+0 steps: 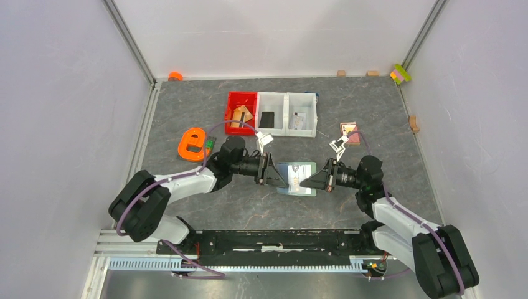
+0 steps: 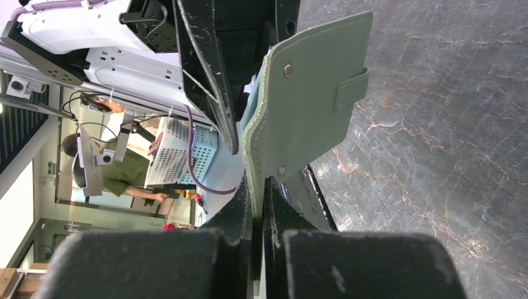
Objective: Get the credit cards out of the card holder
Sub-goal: Remove the credit card from the card holder.
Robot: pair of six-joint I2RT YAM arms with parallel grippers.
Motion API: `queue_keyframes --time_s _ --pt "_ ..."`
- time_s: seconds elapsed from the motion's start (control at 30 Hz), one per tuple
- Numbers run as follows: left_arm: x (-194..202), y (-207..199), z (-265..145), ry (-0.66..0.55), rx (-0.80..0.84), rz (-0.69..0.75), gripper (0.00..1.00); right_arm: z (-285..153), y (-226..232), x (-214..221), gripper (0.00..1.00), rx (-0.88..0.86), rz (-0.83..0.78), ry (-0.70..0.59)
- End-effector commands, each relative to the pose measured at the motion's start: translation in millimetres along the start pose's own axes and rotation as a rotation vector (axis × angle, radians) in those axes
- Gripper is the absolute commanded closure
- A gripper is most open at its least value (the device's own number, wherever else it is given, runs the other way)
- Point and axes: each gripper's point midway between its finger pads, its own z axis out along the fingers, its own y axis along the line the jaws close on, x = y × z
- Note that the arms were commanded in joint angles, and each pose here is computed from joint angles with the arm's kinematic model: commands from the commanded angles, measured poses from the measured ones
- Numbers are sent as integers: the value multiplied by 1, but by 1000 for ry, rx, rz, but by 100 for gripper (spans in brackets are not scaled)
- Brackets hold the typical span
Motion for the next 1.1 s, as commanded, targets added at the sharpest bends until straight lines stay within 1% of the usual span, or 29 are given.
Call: queue_keyframes --time_s 0.0,0.07,0.17,0.4,0.5,0.53,0.57,0.6,0.63,0.7,0.83,0.9,1.07 --pt "-18 -21 12 -17 49 99 49 -2 15 -3 100 -56 -48 -6" --pt "-20 -23 16 -9 55 101 51 -2 16 -1 100 -58 -41 -2" --pt "-22 -26 19 -1 68 108 59 -2 14 1 100 -57 -32 3" --pt "-21 -33 27 46 106 115 68 -1 11 7 100 -54 -15 20" --pt "-23 -37 28 40 133 119 79 -1 13 9 100 -59 -15 26" --pt "-23 -39 28 39 144 122 85 -1 13 9 100 -60 -14 27" --pt "-23 -40 28 40 151 121 94 -1 14 9 100 -63 -17 30" --pt "-22 -39 28 40 150 118 98 -1 15 9 99 -66 -18 33" --pt "-21 -36 28 39 144 113 98 -1 16 9 94 -69 -23 32" --pt "-22 -32 26 26 133 109 98 -1 17 6 81 -69 -33 25" --pt "-19 -26 16 13 130 95 98 0 19 0 70 -65 -57 6" --pt "-17 -23 12 9 128 90 98 0 21 -2 67 -67 -63 7" --pt "-9 -19 8 18 123 85 98 0 23 -6 66 -69 -74 10"
